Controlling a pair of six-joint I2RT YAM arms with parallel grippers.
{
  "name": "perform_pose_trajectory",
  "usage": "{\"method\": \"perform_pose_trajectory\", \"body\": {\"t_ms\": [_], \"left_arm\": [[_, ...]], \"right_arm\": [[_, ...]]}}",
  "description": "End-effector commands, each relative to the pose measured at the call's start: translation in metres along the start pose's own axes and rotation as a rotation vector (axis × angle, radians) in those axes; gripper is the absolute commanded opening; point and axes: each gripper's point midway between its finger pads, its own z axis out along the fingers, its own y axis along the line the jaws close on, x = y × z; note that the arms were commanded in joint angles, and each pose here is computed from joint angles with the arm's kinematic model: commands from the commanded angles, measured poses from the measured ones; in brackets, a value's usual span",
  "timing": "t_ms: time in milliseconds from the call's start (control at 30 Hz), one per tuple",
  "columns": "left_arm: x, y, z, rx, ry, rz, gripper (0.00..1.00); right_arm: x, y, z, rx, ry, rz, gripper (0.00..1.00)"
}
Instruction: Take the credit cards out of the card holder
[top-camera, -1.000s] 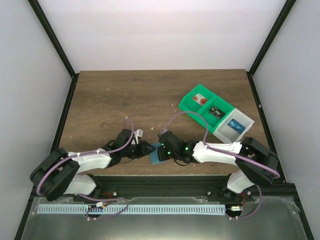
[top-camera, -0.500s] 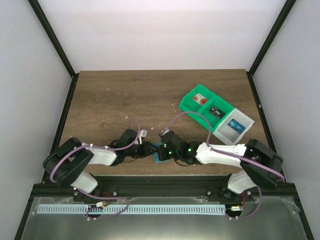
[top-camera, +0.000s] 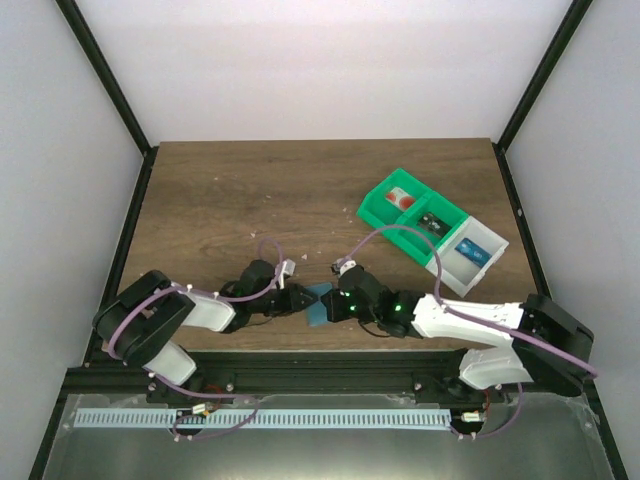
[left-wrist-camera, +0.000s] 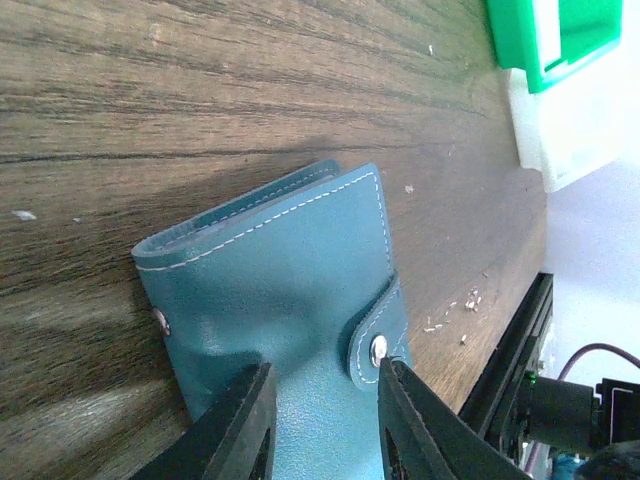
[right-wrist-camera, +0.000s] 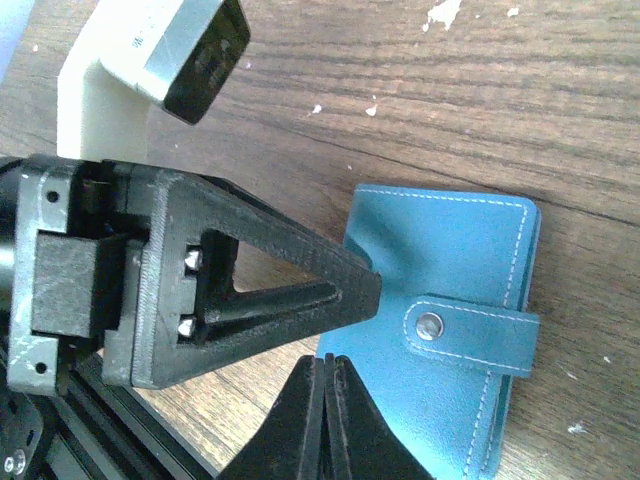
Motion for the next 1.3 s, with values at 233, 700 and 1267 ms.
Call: {"method": "perform_pose_trajectory", "body": {"t_ms": [233,700,1267], "left_arm": [[0.019,0.035,-0.007,-0.138,0.038,-0.113,0.31],[0.029,0.049,-0.003,-0.168,0.076,-0.14,0.28],[0.032,0.054,0.001,-0.178,0.097,-0.145,0.28]], "right_arm": [[0.005,-0.007,0.015,0.123,0.099,-0.073,0.16],[0.011,-0.024,0.042,0.268,0.176,-0.076,0.21],[0.026,-0.052,0.056,0.45,0.22,-0.146,0.25]]}}
